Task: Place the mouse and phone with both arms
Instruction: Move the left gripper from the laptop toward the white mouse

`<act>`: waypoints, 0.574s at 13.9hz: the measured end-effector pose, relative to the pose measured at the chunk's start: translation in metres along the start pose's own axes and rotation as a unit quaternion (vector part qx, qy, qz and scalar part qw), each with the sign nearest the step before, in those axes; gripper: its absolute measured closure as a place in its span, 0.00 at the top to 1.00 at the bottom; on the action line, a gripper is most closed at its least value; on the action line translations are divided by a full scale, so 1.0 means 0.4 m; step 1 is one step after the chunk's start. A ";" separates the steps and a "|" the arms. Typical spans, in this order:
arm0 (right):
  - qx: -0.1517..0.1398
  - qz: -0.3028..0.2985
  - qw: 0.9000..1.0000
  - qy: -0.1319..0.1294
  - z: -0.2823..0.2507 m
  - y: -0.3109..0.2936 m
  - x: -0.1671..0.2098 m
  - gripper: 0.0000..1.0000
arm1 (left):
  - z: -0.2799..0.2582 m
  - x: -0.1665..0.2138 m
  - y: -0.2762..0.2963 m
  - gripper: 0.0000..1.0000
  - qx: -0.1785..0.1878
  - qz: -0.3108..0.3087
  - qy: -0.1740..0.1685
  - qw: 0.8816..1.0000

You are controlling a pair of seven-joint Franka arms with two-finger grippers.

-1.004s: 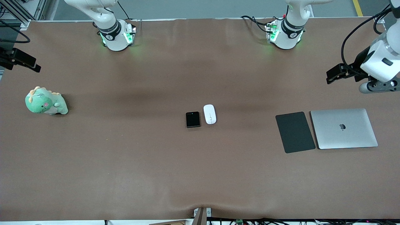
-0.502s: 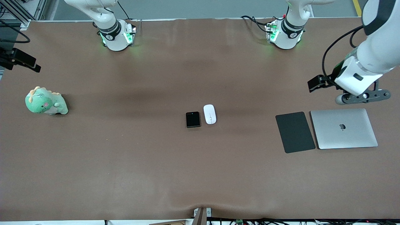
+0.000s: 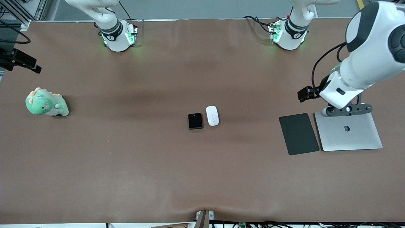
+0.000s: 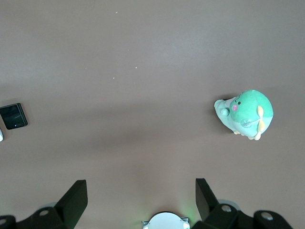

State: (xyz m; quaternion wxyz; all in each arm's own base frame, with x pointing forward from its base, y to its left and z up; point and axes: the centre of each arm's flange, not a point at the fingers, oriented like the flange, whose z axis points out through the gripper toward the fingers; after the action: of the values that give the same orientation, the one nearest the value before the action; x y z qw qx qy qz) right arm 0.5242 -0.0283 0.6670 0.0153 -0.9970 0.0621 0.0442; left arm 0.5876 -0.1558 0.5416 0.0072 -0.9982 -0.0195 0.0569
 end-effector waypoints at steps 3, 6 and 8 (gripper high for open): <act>0.000 0.000 1.000 0.000 0.000 0.000 0.000 1.00 | 0.045 0.017 0.058 1.00 -0.001 0.005 0.000 1.000; 0.000 0.000 1.000 0.000 0.000 0.000 0.000 1.00 | 0.089 0.021 0.137 1.00 -0.005 -0.003 0.008 1.000; 0.000 0.000 1.000 0.000 0.000 0.000 0.000 1.00 | 0.124 0.015 0.194 1.00 -0.008 -0.015 0.014 1.000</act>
State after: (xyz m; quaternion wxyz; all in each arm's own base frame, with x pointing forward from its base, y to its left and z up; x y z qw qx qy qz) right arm 0.5243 -0.0282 0.6670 0.0153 -0.9970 0.0620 0.0441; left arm 0.5910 -0.2324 0.4903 0.0008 -0.9985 -0.0344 0.0427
